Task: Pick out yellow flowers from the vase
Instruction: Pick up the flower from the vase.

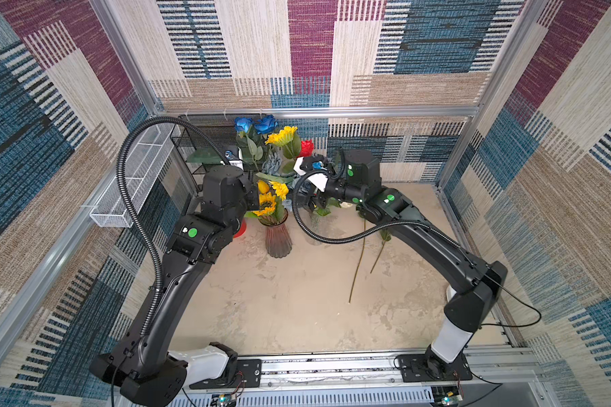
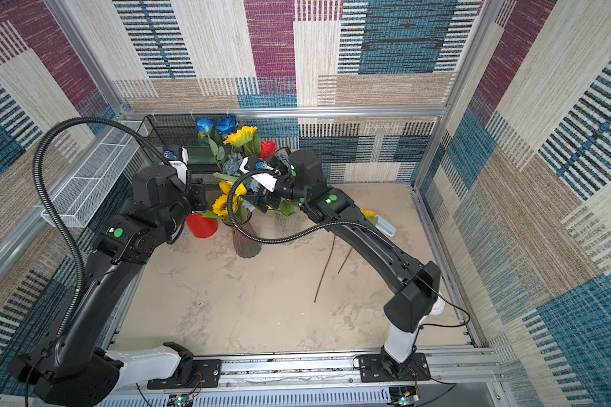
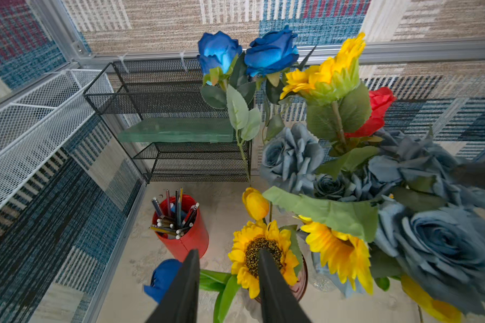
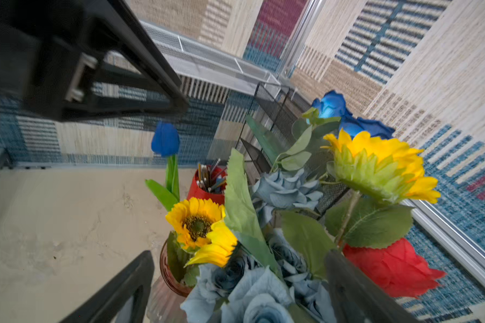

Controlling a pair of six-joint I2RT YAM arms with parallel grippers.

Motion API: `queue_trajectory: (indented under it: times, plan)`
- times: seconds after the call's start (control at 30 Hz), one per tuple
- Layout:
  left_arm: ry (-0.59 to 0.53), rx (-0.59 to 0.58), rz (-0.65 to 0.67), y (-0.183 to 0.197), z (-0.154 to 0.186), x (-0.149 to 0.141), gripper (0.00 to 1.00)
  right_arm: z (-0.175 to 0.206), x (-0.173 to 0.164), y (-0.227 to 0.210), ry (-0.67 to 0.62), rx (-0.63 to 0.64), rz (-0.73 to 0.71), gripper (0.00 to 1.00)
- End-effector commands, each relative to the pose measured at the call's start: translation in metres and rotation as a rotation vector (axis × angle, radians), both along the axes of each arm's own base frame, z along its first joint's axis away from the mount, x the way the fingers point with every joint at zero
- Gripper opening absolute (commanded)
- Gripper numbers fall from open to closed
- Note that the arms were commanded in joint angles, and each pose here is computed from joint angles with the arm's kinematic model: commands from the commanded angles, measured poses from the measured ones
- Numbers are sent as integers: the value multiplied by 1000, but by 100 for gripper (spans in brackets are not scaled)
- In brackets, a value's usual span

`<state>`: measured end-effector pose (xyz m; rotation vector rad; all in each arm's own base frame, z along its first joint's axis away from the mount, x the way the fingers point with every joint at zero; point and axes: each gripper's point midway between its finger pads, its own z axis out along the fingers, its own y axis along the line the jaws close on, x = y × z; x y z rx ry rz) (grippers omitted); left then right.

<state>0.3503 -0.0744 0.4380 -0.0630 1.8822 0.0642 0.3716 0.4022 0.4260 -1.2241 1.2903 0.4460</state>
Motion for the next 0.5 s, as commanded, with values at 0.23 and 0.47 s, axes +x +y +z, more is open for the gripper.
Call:
queue_trajectory:
  times: [0.23,0.47]
  plan:
    - [-52,-87,224,53,-2,-22,35,-29,19,50,-9,-157,-186,99]
    - [-46,-97,209,52,-5,-20,36,-28,22,62,-66,-161,-301,82]
